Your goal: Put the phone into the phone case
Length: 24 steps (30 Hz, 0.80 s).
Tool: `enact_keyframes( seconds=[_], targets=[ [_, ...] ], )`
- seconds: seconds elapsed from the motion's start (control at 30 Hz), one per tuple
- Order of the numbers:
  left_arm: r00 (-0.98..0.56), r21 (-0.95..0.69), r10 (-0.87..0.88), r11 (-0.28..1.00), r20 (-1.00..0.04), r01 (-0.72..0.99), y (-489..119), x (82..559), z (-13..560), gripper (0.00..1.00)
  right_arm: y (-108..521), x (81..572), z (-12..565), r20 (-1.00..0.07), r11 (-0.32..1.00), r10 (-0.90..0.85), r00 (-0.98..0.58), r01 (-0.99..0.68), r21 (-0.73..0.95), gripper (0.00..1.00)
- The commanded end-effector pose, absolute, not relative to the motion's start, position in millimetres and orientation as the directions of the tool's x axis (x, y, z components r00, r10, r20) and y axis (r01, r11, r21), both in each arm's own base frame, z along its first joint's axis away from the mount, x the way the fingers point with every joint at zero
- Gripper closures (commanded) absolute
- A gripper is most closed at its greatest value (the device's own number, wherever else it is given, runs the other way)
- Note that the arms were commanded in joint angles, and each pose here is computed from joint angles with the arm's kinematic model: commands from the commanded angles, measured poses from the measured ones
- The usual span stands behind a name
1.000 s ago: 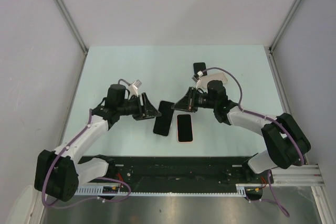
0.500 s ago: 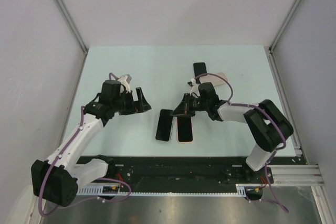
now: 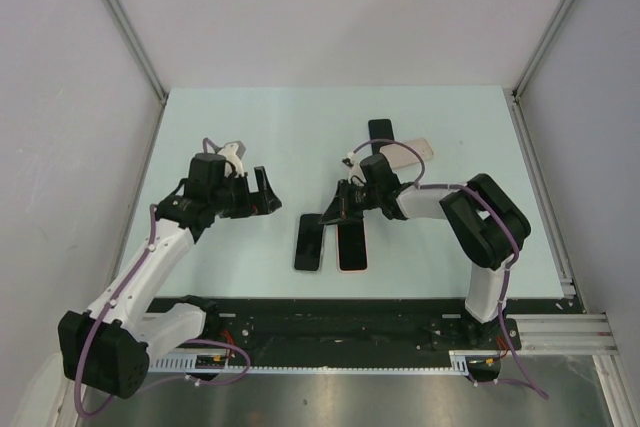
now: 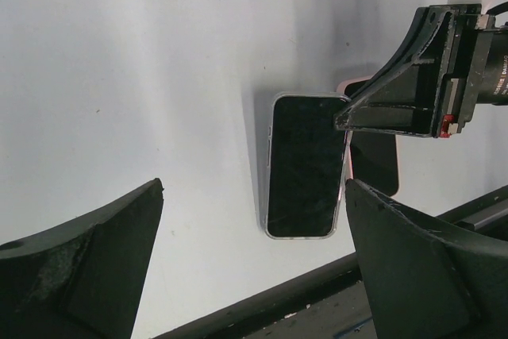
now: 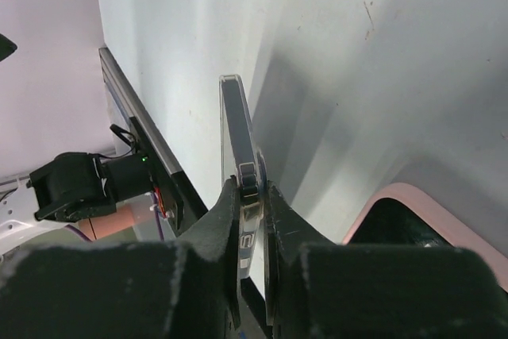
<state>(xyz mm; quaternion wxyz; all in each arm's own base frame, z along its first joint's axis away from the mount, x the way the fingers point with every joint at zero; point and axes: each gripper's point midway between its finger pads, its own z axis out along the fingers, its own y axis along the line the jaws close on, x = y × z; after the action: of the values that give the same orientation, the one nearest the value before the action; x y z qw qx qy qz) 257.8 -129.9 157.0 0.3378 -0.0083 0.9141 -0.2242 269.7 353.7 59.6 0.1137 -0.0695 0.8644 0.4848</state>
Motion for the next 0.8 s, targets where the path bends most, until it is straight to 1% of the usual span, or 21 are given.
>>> enact_keyframes(
  seconds=[0.0,0.1,0.13,0.3,0.33,0.47,0.57,0.6,0.7,0.73,0.77],
  targets=[
    [-0.764,-0.423,-0.155,0.891,-0.626,0.166,-130.7,262.1,159.6,0.0,348.5,280.0,57.1,-0.3,0.554,-0.023,-0.954,-0.262,0.79,0.88],
    [-0.77,-0.433,-0.161,0.887,-0.618,0.162,-131.0,261.8,158.0,0.0,344.5,285.6,56.9,-0.309,0.57,-0.01,-0.951,-0.259,0.779,0.78],
    [-0.769,-0.435,-0.162,0.886,-0.618,0.163,-131.2,262.0,158.3,0.0,343.6,287.3,56.8,-0.313,0.573,-0.007,-0.95,-0.26,0.777,0.73],
    [-0.77,-0.434,-0.162,0.886,-0.617,0.161,-130.9,261.8,157.7,0.0,338.2,305.5,63.0,-0.336,0.592,0.016,-0.942,-0.262,0.762,0.66],
    [-0.769,-0.433,-0.164,0.887,-0.618,0.159,-130.2,262.2,157.6,0.0,336.9,308.5,63.7,-0.336,0.598,0.02,-0.942,-0.258,0.758,0.62],
    [-0.766,-0.431,-0.166,0.888,-0.621,0.157,-129.2,261.8,158.3,0.0,331.1,326.7,75.4,-0.378,0.621,0.037,-0.925,-0.275,0.734,0.58],
    [-0.765,-0.431,-0.165,0.888,-0.623,0.159,-129.3,261.6,159.0,0.0,324.5,349.2,90.0,-0.436,0.637,0.061,-0.898,-0.301,0.709,0.53],
    [-0.764,-0.43,-0.168,0.889,-0.623,0.155,-128.4,262.5,159.2,0.0,315.8,358.7,92.5,-0.441,0.657,0.074,-0.894,-0.289,0.696,0.52],
    [-0.765,-0.43,-0.166,0.889,-0.623,0.157,-128.6,262.8,158.6,0.0,297.5,385.9,93.3,-0.502,0.729,0.114,-0.857,-0.271,0.629,0.47],
    [-0.767,-0.431,-0.164,0.888,-0.621,0.159,-129.4,262.0,158.5,0.0,284.7,407.4,96.3,-0.562,0.778,0.124,-0.817,-0.272,0.567,0.46],
    [-0.767,-0.431,-0.165,0.888,-0.62,0.157,-129.1,262.6,157.9,0.0,278.8,416.1,96.3,-0.588,0.803,0.121,-0.8,-0.269,0.531,0.45]
  ],
)
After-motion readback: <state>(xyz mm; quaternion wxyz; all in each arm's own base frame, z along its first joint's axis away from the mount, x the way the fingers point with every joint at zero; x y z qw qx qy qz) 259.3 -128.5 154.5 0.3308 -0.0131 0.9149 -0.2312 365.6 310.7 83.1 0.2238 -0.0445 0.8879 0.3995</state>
